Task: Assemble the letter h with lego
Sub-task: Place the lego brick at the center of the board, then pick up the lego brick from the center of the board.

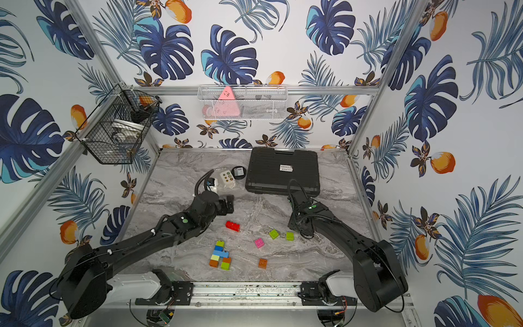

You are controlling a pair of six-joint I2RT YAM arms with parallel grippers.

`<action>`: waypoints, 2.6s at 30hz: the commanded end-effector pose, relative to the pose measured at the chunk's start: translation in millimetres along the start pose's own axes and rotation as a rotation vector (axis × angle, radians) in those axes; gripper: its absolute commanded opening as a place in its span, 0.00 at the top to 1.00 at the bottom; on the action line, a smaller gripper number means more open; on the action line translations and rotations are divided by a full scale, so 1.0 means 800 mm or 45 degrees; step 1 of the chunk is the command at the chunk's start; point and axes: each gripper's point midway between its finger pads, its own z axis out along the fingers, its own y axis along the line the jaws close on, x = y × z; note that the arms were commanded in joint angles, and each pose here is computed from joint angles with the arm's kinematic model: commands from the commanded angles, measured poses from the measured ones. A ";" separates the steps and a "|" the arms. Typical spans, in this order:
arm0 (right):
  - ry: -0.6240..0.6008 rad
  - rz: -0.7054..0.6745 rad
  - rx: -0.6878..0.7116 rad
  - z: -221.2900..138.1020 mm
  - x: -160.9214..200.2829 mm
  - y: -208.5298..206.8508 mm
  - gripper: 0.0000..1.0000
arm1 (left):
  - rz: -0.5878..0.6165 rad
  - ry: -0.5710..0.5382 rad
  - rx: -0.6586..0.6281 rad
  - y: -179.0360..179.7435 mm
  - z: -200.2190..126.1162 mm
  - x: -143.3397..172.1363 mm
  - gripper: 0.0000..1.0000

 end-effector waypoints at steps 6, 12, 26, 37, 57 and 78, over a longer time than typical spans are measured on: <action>-0.086 0.073 0.051 0.047 -0.030 -0.014 0.61 | -0.154 0.372 -0.449 0.115 0.034 0.076 0.01; -0.028 0.082 0.068 0.061 -0.014 -0.034 0.58 | -0.206 0.460 -0.504 0.142 0.058 0.095 0.08; -0.057 0.019 -0.081 -0.019 -0.034 -0.015 0.29 | -0.320 0.550 -0.487 0.166 0.087 0.122 0.46; -0.048 -0.091 -0.437 -0.088 -0.024 0.029 0.29 | -0.334 0.561 0.083 0.061 0.070 0.112 0.60; -1.259 -1.081 -1.680 -0.230 0.078 0.131 0.27 | -0.425 0.906 1.636 -0.243 -0.155 0.076 0.66; -1.514 -1.242 -1.494 -0.217 0.079 0.174 0.50 | -0.522 0.996 1.741 -0.255 -0.156 0.087 0.71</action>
